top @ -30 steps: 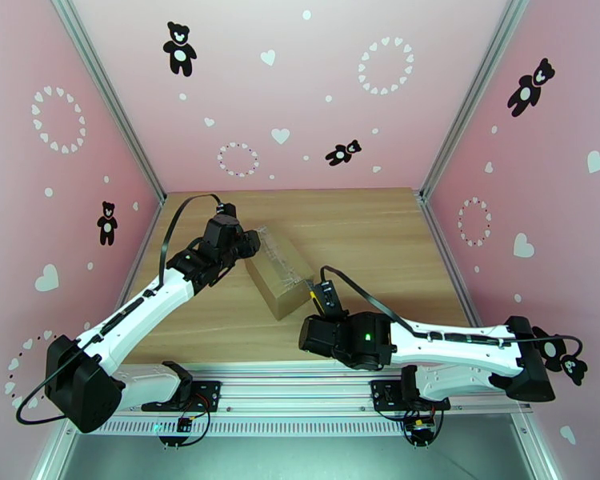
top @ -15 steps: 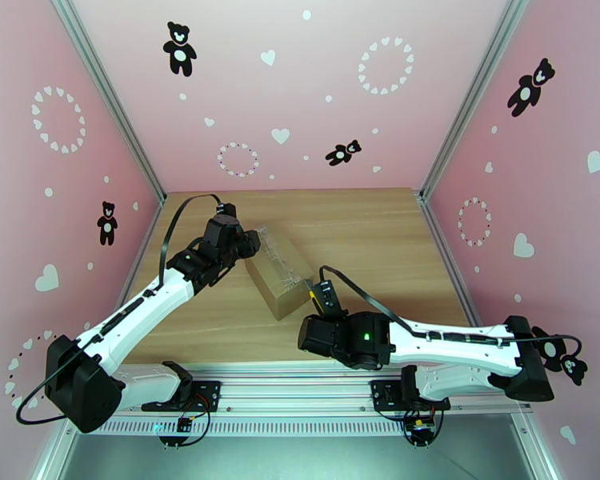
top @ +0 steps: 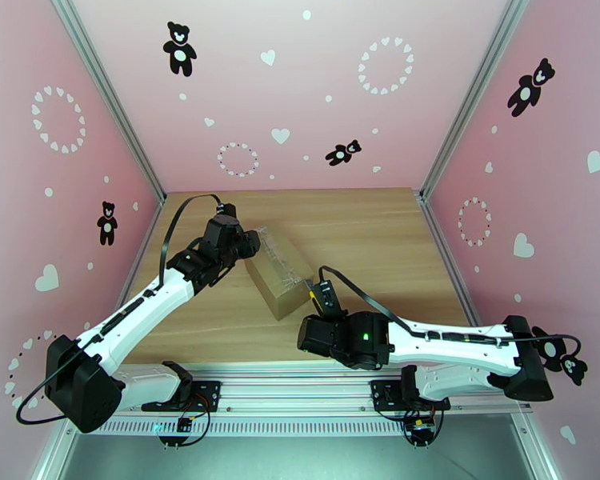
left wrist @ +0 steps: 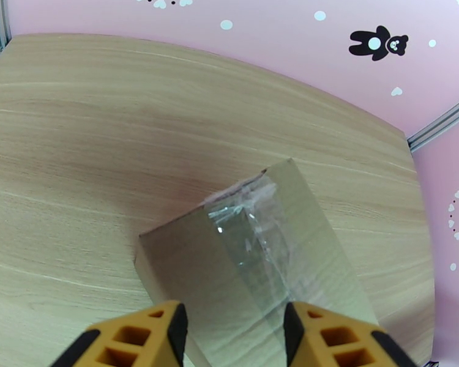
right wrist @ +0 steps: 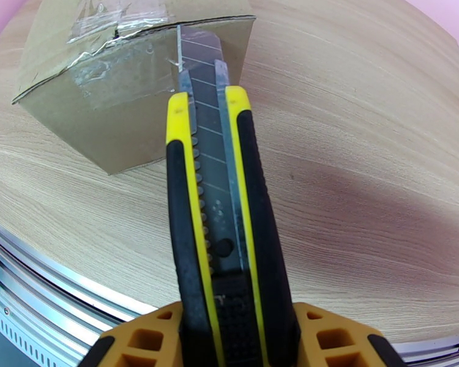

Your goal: Unpack the express box

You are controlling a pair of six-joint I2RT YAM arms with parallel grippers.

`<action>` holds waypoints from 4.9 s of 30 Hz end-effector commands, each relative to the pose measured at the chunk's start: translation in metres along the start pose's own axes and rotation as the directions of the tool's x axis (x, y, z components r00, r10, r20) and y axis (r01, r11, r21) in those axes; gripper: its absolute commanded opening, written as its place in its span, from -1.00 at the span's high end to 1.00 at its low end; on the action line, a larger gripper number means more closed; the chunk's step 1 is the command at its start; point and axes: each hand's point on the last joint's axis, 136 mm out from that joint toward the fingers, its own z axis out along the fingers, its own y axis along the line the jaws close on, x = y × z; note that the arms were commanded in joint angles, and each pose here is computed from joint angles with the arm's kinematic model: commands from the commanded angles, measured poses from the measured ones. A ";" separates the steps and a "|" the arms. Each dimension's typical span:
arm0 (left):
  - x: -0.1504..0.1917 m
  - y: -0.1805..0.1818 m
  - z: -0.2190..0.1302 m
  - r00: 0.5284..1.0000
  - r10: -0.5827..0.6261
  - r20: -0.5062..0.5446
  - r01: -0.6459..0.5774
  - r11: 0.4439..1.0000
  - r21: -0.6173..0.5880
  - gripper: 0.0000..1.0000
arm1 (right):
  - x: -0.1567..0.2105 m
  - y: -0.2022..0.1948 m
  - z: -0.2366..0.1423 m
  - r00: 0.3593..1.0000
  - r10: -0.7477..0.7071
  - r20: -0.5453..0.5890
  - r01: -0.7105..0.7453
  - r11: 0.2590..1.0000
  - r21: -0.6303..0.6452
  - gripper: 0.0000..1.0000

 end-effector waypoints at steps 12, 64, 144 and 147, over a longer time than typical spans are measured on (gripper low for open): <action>0.005 0.001 0.001 1.000 0.012 -0.008 -0.012 1.000 -0.009 0.01 | -0.007 -0.001 -0.005 1.000 0.005 0.022 -0.006 1.000 0.011 1.00; -0.015 0.018 0.013 0.996 0.084 -0.029 -0.088 0.980 -0.181 0.08 | -0.012 -0.002 -0.001 1.000 0.019 -0.011 -0.019 1.000 0.010 1.00; 0.000 0.017 0.100 0.982 0.132 -0.133 -0.154 0.972 -0.176 0.09 | -0.037 -0.004 0.018 0.993 -0.106 -0.055 0.104 0.994 -0.032 1.00; 0.000 0.017 0.100 0.982 0.135 -0.129 -0.157 0.972 -0.174 0.09 | -0.038 -0.004 0.019 0.992 -0.116 -0.057 0.114 0.993 -0.042 1.00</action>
